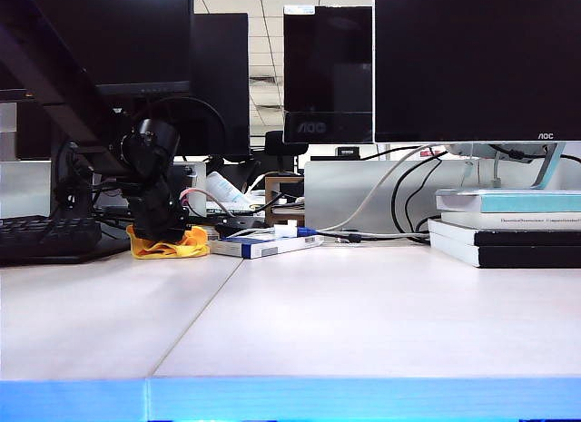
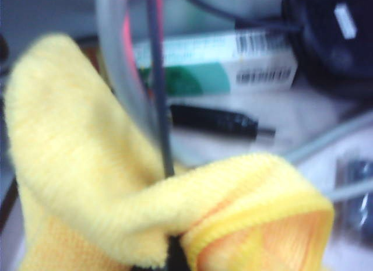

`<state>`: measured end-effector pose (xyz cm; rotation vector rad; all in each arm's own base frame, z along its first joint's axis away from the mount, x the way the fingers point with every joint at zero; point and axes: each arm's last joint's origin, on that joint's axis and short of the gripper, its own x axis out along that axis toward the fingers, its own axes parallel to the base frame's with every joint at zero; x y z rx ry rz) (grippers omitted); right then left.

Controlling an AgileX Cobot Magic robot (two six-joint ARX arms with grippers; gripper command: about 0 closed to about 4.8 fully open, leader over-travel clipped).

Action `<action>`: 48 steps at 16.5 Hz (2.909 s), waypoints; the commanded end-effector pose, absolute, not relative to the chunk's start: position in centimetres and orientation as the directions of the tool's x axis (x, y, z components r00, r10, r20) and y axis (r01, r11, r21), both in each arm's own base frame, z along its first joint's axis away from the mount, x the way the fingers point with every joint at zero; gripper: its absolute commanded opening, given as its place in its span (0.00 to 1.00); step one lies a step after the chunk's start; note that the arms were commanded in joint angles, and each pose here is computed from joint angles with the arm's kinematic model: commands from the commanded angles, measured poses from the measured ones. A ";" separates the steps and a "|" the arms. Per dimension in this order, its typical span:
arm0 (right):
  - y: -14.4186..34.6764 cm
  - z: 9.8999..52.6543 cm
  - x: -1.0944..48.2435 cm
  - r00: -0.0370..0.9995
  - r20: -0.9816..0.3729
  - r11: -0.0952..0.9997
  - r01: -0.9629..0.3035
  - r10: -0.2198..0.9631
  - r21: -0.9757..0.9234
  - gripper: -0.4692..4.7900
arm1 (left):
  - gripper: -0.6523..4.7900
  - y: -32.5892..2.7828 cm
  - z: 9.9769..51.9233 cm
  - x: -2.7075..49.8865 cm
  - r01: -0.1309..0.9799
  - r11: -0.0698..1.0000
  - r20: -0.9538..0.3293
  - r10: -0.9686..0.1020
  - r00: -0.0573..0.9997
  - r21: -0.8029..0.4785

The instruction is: Wipe the table from front to back using the rag.

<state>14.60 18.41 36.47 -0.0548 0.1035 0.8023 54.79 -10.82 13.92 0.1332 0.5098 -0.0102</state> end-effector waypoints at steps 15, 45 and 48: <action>18.3 36.9 14.5 0.691 -0.087 0.693 -0.721 0.717 -0.007 0.09 | 0.11 -10.3 15.3 50.5 0.211 0.973 -0.840 -0.038 0.542 0.092; 18.4 37.6 14.5 0.673 -0.046 0.674 -0.739 0.738 -0.005 0.09 | 0.11 -6.4 14.6 30.4 0.277 0.961 -0.965 -0.080 0.250 -0.008; 18.4 37.6 14.5 0.674 -0.047 0.674 -0.739 0.738 -0.005 0.09 | 0.11 -5.9 14.8 27.7 0.271 0.963 -0.970 -0.077 0.229 -0.013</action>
